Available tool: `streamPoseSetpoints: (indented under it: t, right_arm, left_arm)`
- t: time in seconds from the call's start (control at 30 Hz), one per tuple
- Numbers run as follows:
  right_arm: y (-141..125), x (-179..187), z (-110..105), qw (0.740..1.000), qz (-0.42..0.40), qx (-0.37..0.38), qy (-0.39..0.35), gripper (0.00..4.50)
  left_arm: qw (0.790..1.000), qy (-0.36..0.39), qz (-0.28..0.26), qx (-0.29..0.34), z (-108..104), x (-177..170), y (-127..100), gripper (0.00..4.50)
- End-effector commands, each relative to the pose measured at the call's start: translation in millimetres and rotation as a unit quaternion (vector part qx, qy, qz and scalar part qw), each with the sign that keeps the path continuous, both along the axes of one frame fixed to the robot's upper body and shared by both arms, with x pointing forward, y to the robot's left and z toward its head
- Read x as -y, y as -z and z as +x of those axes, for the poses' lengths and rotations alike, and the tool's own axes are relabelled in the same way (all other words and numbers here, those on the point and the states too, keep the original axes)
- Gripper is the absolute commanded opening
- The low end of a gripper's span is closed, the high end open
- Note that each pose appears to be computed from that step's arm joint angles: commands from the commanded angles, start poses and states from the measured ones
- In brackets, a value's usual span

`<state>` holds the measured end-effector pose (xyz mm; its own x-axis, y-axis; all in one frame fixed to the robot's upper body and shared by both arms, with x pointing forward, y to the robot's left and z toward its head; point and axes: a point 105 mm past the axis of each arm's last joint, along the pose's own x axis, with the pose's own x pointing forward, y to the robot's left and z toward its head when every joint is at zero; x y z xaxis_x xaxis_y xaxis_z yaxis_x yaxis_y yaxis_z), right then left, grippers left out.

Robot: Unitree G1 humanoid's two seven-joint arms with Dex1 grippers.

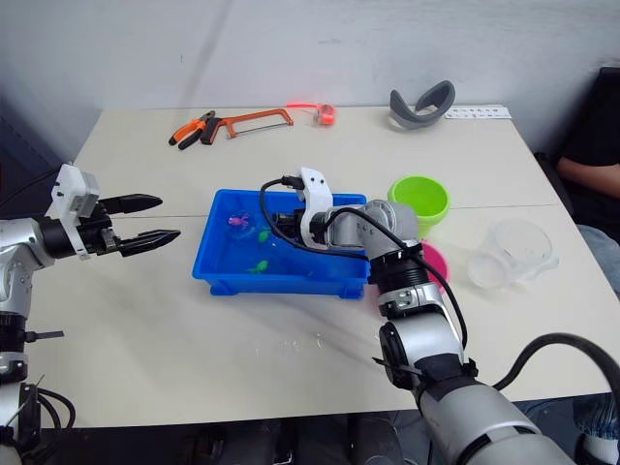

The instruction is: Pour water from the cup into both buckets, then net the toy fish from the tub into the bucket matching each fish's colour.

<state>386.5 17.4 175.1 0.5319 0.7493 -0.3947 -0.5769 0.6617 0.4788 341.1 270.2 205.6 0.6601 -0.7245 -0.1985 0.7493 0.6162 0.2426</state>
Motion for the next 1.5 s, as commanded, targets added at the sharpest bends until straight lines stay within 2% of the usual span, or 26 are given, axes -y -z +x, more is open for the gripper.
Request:
streamPoseSetpoints:
  t: [0.03, 0.2, 0.3, 0.43, 0.57, 0.83, 1.07, 1.17, 1.27, 1.5]
  right_arm:
    - [-16.2, -1.3, -5.3, 0.999, 0.022, 0.036, -0.017, 0.00]
    - [-22.0, 14.9, -15.8, 0.998, 0.024, 0.057, -0.033, 0.00]
    - [-35.0, 33.6, -26.5, 0.995, 0.033, 0.082, -0.047, 0.00]
    - [-43.8, 52.6, -40.3, 0.994, 0.035, 0.090, -0.060, 0.00]
    - [-47.6, 76.5, -60.4, 0.992, 0.019, 0.099, -0.076, 0.00]
    - [-57.6, 125.8, -86.0, 0.990, 0.011, 0.124, -0.066, 0.00]
    - [-71.2, 183.1, -117.6, 0.989, -0.023, 0.143, -0.034, 0.00]
    - [-78.5, 212.0, -134.2, 0.989, -0.039, 0.144, 0.003, 0.00]
    - [-77.5, 239.9, -151.8, 0.989, -0.061, 0.129, 0.050, 0.00]
    - [-68.1, 269.0, -174.3, 0.982, -0.089, 0.103, 0.129, 0.00]
  left_arm:
    - [1.000, -0.003, 0.001, 0.014, -0.5, -1.9, -8.5, 4.42]
    - [1.000, 0.009, -0.005, 0.014, -3.7, 0.7, -8.2, 4.42]
    - [0.999, 0.023, -0.016, 0.022, -7.3, 4.3, -11.4, 4.42]
    - [0.996, 0.071, -0.039, 0.034, -14.8, 18.6, -18.7, 4.42]
    - [0.991, 0.120, -0.044, 0.046, -17.7, 43.0, -24.9, 4.42]
    - [0.976, 0.206, -0.052, 0.053, -21.2, 94.2, -30.4, 4.42]
    - [0.962, 0.261, -0.057, 0.057, -24.8, 121.5, -30.8, 4.42]
    - [0.956, 0.283, -0.056, 0.050, -25.5, 129.9, -29.1, 4.42]
    - [0.947, 0.312, -0.061, 0.041, -26.1, 142.8, -25.1, 4.42]
    - [0.935, 0.343, -0.080, 0.043, -23.5, 171.6, -19.4, 4.42]
